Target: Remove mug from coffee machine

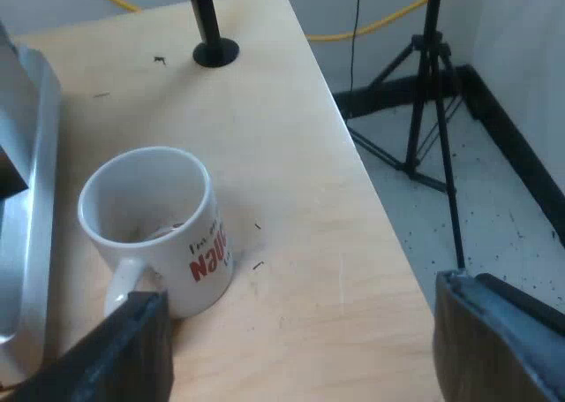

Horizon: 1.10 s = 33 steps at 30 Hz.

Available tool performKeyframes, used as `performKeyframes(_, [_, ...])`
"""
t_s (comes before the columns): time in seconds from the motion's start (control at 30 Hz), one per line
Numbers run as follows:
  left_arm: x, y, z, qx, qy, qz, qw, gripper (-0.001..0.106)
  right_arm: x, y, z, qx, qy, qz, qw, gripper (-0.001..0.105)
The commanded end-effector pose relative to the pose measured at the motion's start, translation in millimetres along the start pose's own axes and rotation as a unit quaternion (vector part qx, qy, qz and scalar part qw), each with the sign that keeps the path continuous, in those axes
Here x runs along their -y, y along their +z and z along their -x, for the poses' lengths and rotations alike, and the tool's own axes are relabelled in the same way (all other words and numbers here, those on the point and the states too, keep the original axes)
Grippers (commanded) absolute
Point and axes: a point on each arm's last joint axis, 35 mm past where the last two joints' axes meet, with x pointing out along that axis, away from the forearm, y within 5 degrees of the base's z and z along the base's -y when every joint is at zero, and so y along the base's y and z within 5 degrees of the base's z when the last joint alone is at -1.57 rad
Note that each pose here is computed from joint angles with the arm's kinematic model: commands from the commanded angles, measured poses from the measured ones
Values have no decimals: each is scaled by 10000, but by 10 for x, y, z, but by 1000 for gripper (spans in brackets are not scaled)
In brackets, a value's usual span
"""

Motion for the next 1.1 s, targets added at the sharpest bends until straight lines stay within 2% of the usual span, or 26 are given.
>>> performKeyframes(0.03, [34, -5, 88, 205, -1, -68, 9998, 79, 25, -46, 138, 91, -30, 30, 9999, 64])
performKeyframes(0.17, [63, -34, 168, 357, -24, -131, 9993, 79, 47, -146, 326, 271, -81, -9, 9996, 64])
performKeyframes(0.23, [115, -97, 318, 649, -68, -252, 9976, 79, 58, -208, 436, 421, -107, -39, 9990, 64])
performKeyframes(0.37, [152, -156, 438, 902, -31, -344, 9953, 79, 73, -298, 585, 678, -153, -93, 9975, 64])
performKeyframes(0.53, [182, -246, 606, 1308, 268, -435, 9901, 79, 80, -316, 624, 535, -167, 86, 9984, 64])
performKeyframes(0.67, [172, -267, 601, 1219, 343, -391, 9912, 79, 74, -329, 628, 476, -97, 140, 9987, 64])
performKeyframes(0.73, [171, -319, 618, 971, 386, -302, 9941, 79, 74, -329, 628, 477, -98, 140, 9987, 64])
performKeyframes(0.83, [151, -357, 604, 821, 514, -235, 9950, 79, 74, -329, 628, 477, -98, 140, 9987, 64])
performKeyframes(1.0, [110, -352, 580, 908, 936, -207, 9913, 79, 67, -343, 606, 448, -92, 146, 9988, 64])
performKeyframes(1.1, [53, -390, 504, 824, 1204, -154, 9892, 79, 48, -385, 549, 342, -71, 168, 9993, 64])
